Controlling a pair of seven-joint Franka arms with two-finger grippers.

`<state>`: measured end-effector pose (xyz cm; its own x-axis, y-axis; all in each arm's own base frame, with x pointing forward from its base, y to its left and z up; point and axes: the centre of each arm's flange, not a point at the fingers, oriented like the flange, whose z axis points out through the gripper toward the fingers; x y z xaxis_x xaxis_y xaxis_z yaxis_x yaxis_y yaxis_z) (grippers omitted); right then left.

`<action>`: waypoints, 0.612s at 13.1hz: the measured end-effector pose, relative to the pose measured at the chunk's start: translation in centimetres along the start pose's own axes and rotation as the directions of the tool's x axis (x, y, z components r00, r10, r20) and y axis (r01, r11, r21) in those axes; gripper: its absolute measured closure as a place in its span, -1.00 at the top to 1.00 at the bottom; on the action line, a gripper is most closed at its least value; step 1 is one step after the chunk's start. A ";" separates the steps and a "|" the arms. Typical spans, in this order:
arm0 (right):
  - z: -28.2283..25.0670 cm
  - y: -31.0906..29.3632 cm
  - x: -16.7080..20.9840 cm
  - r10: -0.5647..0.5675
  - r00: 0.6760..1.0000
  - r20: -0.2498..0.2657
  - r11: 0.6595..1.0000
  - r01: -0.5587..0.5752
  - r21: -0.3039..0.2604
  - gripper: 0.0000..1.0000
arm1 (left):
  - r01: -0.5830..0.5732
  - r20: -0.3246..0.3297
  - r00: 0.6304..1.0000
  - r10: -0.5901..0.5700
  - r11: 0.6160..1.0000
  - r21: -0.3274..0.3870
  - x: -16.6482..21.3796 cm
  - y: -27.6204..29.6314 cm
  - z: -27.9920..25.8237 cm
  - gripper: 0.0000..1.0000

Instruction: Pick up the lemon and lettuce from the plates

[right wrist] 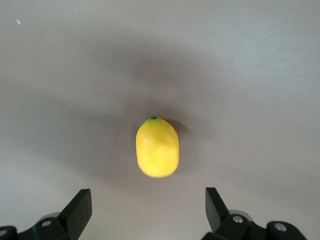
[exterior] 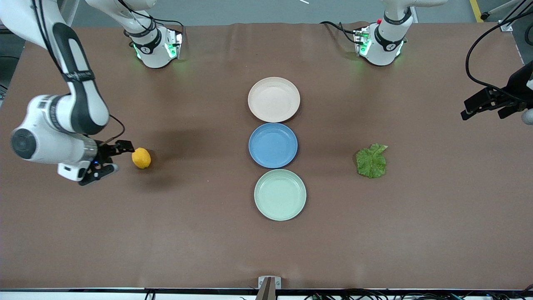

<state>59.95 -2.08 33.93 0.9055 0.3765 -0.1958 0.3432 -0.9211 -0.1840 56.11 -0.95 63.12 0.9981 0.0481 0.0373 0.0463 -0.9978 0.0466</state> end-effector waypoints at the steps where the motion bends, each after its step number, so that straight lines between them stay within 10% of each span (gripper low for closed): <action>1: -2.1 0.4 -0.2 0.022 1.000 0.005 1.000 -0.022 -0.001 1.00 | 0.003 -0.002 1.000 -0.003 1.000 0.000 0.0 -0.2 -0.1 1.00; 8: -16.9 -1.5 -0.1 0.208 0.978 -0.002 0.964 -0.205 -0.170 1.00 | 0.004 -0.008 1.000 -0.004 1.000 0.000 0.0 -0.2 -0.4 1.00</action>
<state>63.53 -2.40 50.51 0.9576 0.1767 -0.2277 0.1876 -0.9819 0.0269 56.11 -0.70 63.52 0.9976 0.0524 0.0453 0.0503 -0.9976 0.0470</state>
